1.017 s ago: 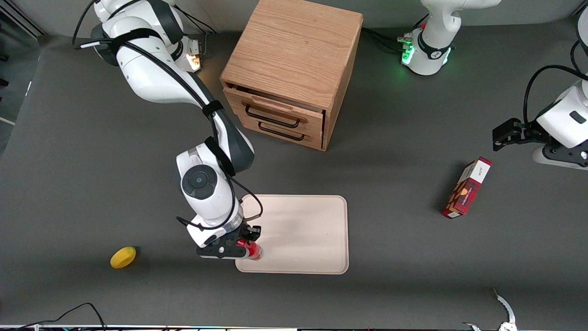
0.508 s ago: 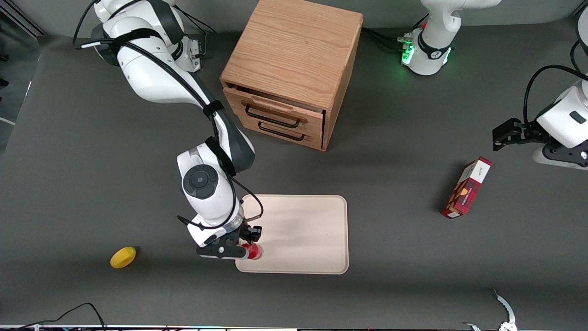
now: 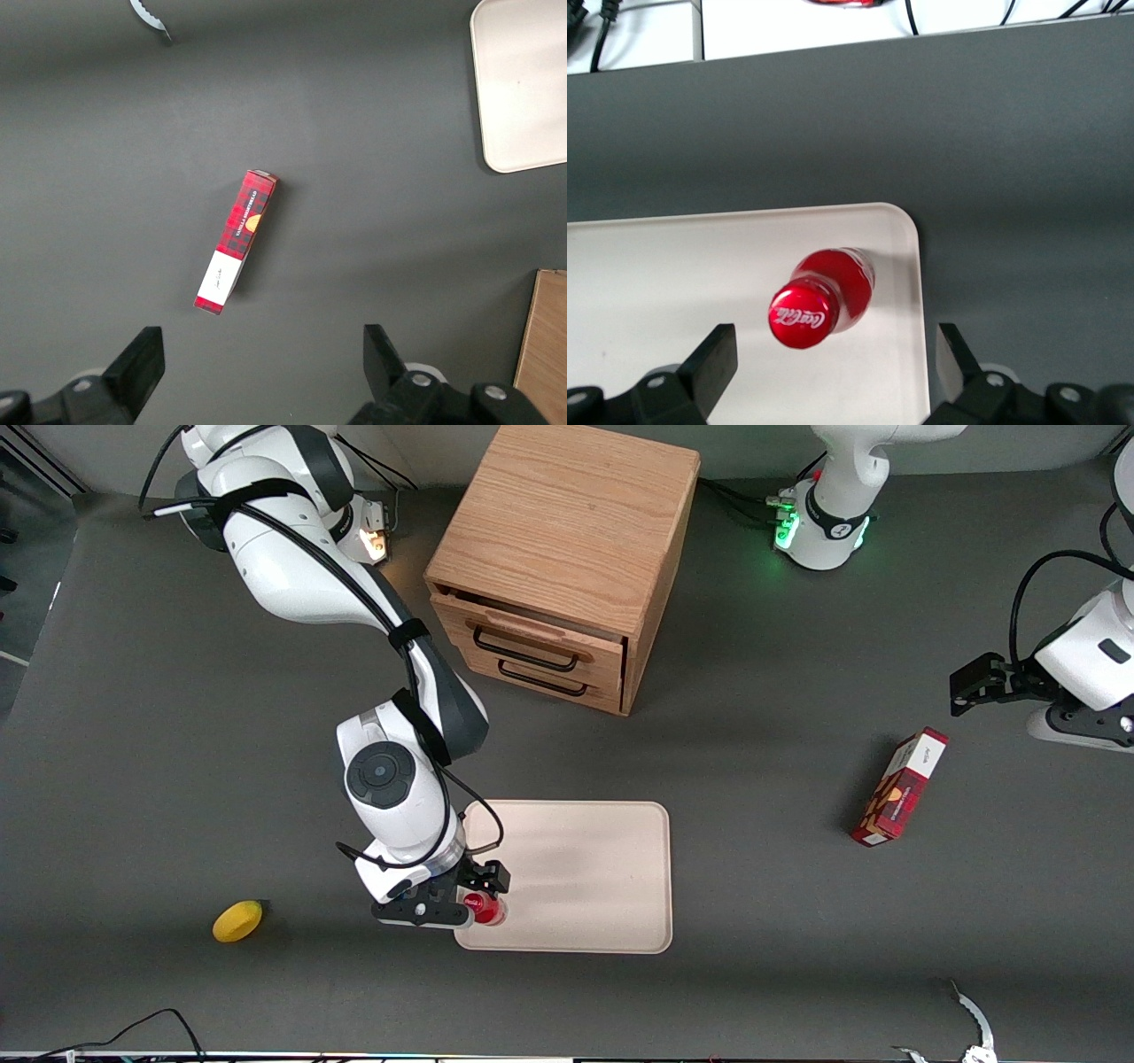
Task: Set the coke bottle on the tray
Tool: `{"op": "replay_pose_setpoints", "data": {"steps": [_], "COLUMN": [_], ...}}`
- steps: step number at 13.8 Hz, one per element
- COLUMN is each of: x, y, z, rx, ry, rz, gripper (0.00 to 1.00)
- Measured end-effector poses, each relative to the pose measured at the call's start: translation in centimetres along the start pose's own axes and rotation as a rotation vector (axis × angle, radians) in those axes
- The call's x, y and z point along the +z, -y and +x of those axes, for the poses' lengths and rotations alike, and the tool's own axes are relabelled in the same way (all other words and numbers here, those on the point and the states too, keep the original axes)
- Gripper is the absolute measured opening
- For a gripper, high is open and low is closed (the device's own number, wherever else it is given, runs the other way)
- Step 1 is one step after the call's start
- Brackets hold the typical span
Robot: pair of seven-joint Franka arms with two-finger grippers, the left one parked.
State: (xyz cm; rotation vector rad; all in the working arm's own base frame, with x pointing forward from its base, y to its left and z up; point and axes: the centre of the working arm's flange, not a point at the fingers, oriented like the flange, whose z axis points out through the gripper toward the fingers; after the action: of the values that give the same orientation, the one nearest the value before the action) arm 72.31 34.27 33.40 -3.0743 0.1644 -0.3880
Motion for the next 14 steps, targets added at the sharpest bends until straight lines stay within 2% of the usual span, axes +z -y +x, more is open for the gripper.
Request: {"op": "replay_pose_setpoints", "data": {"steps": [3,7,12,14], "x": [-2.9,-8.2,-14.9,-17.6], "y": [-0.5,-3.7,-14.1,-18.5], "z": [0.7,0.4,-1.2,-2.2], "rx": [0.010,0.039,0.092,0.058], "ry": [-0.001,0.030,0.071,0.115], "rz": [-0.004,-0.033,-0.073,-0.087], "gripper": [1.00,1.00,1.00,1.00]}}
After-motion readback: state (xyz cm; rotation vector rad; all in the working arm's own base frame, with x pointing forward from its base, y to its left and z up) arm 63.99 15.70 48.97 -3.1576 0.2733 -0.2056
